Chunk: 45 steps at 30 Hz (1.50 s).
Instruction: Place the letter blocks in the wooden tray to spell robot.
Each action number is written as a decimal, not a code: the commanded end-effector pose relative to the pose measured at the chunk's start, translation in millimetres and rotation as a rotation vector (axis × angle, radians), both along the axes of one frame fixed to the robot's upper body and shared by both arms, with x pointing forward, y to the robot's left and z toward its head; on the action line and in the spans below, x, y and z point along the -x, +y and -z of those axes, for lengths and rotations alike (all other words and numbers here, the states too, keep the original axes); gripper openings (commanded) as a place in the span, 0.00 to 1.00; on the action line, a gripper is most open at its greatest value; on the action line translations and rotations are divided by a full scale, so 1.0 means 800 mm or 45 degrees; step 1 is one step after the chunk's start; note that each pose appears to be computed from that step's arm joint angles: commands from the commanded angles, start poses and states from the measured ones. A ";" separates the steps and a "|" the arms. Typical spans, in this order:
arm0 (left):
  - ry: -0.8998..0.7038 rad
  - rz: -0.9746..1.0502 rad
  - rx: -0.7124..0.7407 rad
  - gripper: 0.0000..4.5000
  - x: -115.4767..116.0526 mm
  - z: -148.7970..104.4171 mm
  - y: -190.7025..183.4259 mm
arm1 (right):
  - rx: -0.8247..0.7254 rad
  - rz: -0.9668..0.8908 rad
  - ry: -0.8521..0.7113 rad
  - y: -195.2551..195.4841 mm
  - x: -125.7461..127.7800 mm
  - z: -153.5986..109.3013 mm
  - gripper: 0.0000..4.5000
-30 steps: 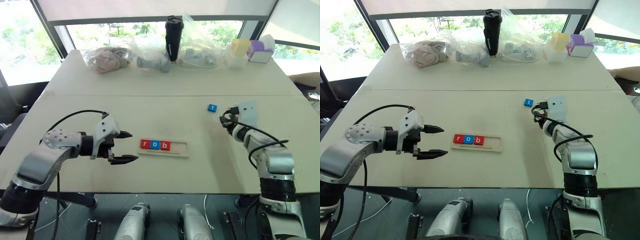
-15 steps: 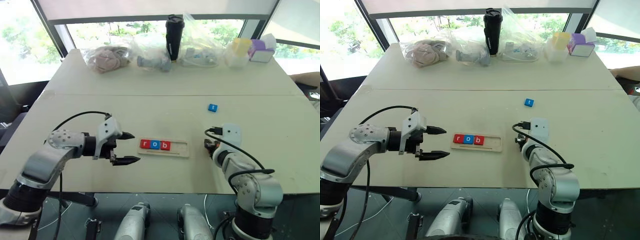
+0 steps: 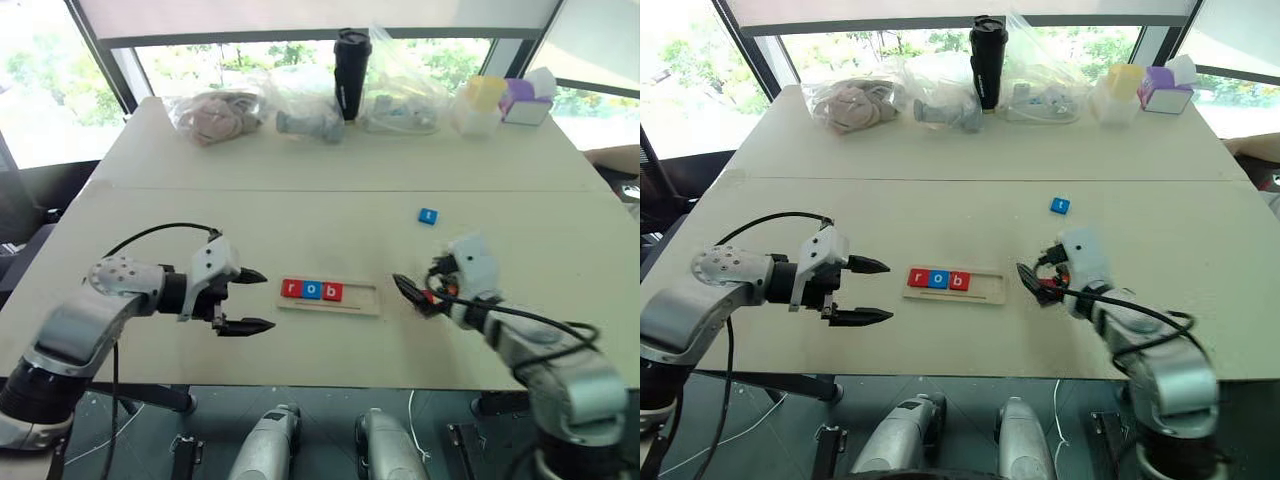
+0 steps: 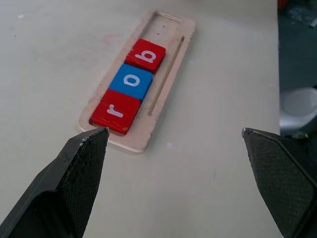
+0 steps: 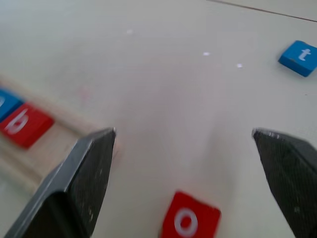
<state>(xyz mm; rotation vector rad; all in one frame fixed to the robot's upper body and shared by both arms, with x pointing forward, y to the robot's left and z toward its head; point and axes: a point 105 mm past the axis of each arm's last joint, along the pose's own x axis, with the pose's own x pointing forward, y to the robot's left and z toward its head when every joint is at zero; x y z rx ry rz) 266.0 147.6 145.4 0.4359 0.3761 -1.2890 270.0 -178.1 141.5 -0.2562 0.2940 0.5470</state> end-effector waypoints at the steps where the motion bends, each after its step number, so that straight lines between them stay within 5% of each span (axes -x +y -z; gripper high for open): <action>1: -0.068 0.101 0.063 1.00 0.005 -0.029 -0.012 | 0.120 -0.162 -0.043 -0.021 0.004 -0.003 0.99; 23: -0.066 0.247 -0.081 1.00 0.026 -0.013 -0.019 | 0.391 -0.621 0.129 -0.071 -0.048 0.066 0.99; 26: -0.070 0.234 -0.076 1.00 0.026 -0.013 -0.019 | 0.412 -0.691 0.168 -0.068 -0.043 0.073 0.80; 31: -0.073 0.210 -0.081 1.00 0.026 -0.013 -0.014 | 0.414 -0.739 0.191 -0.068 -0.035 0.074 0.27; 37: -0.077 0.191 -0.077 1.00 0.025 -0.014 -0.012 | 0.363 -0.708 0.129 -0.056 -0.039 0.055 0.25; 40: -0.090 0.118 0.038 1.00 0.015 -0.031 -0.012 | 0.211 -0.754 0.047 0.010 -0.033 0.014 0.25; 45: -0.100 0.042 0.106 1.00 0.002 -0.034 -0.010 | 0.057 -0.787 0.038 0.080 -0.030 0.007 0.25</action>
